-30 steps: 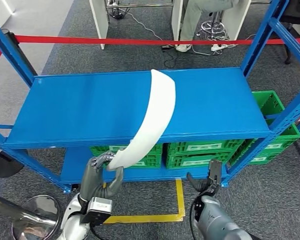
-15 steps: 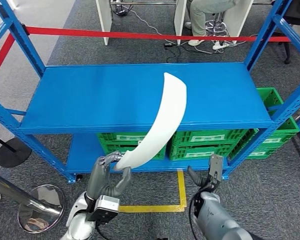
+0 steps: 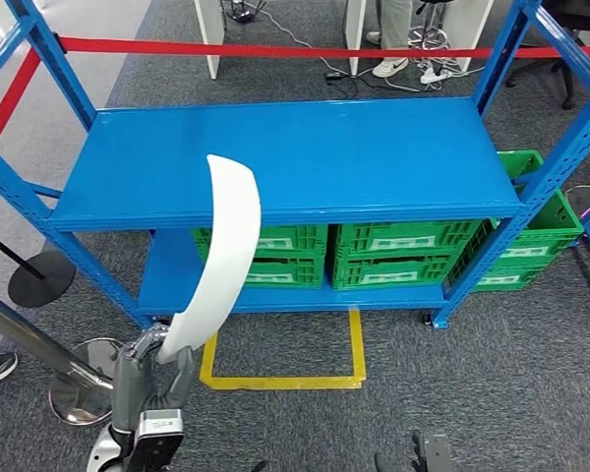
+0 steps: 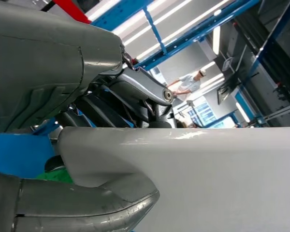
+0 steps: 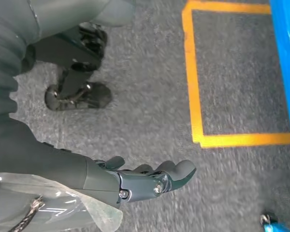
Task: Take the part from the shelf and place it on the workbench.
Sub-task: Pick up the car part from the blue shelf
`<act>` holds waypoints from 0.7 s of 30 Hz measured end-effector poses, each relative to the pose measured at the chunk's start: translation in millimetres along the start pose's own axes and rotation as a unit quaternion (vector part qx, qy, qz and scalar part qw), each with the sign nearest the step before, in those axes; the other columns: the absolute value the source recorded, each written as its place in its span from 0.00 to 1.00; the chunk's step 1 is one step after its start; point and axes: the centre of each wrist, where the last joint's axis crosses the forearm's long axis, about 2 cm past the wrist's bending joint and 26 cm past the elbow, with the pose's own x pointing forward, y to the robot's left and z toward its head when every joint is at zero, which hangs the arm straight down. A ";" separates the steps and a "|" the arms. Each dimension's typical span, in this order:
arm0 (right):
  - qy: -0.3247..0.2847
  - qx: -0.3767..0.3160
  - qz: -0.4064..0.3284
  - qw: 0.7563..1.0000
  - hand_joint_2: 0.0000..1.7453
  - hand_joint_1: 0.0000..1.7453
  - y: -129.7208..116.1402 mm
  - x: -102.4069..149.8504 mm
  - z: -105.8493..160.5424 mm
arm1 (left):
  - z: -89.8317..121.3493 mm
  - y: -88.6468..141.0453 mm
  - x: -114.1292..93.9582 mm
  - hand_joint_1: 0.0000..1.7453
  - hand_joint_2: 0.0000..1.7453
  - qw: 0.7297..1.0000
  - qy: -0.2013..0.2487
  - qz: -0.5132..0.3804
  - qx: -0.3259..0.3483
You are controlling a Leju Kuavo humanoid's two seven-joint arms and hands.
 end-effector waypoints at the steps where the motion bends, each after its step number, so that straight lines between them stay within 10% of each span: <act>1: -0.002 0.006 -0.001 1.000 1.00 0.00 0.0 -0.2 0.2 | -0.5 0.5 0.6 1.00 1.00 1.000 -0.001 -0.001 0.000; 21: -0.013 0.052 -0.002 0.999 1.00 0.00 -1.9 2.6 -2.4 | 3.5 4.9 -1.8 1.00 1.00 1.000 0.008 -0.008 0.002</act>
